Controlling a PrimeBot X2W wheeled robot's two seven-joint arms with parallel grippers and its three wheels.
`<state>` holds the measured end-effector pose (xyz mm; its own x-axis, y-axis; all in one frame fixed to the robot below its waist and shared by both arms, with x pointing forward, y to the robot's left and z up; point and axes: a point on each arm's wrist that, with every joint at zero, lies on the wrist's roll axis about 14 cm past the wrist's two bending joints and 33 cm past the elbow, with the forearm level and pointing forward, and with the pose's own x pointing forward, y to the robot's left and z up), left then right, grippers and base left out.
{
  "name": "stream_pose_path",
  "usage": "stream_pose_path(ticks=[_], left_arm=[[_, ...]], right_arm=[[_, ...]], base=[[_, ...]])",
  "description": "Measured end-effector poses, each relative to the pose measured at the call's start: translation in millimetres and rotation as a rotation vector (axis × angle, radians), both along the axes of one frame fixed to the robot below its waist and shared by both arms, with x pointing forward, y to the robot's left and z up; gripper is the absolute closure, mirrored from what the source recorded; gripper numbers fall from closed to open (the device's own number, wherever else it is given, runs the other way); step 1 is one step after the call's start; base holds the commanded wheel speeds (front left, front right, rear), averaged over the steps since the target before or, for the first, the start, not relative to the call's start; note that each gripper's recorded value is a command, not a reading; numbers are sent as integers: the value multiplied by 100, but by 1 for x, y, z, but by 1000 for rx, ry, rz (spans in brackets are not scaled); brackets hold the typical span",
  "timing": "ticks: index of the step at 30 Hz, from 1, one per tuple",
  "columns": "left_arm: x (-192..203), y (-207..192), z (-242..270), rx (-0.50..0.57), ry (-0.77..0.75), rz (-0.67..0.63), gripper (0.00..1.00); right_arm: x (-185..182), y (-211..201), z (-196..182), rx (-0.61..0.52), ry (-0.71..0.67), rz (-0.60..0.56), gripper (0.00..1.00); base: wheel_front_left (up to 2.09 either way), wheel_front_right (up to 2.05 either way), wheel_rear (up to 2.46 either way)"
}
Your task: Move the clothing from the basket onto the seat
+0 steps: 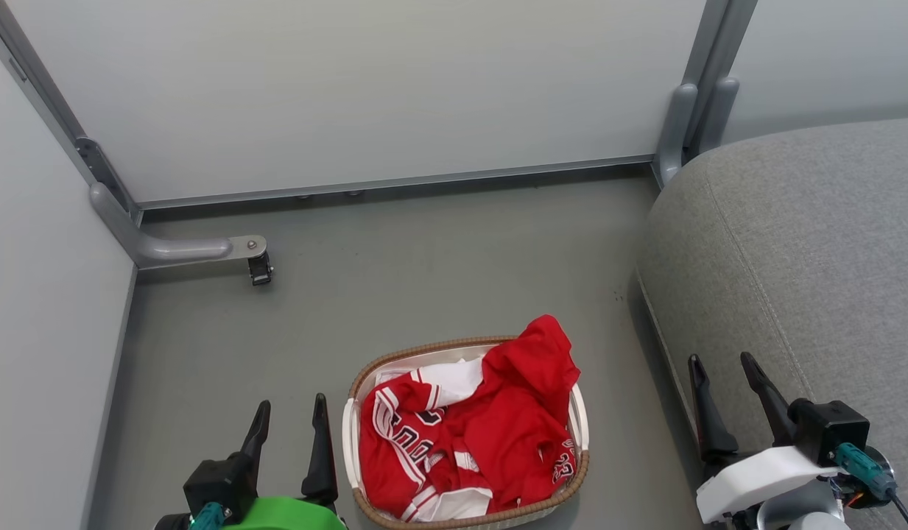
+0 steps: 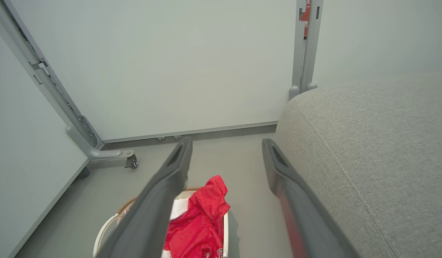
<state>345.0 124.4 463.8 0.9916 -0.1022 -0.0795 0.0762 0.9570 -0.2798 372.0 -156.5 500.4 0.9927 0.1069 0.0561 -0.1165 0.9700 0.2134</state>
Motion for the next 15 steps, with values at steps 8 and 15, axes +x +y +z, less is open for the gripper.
stream_pose_path(ticks=[8, 15], left_arm=[[-3, -2, -2, 38, -6, -7, 0], [-4, -6, -1, 69, -23, -25, 0]], right_arm=[[-1, 1, 1, -50, -14, 7, 0], [-3, 3, 0, -93, -21, 15, 0]], base=[[0, 0, 0], [0, 0, 0]])
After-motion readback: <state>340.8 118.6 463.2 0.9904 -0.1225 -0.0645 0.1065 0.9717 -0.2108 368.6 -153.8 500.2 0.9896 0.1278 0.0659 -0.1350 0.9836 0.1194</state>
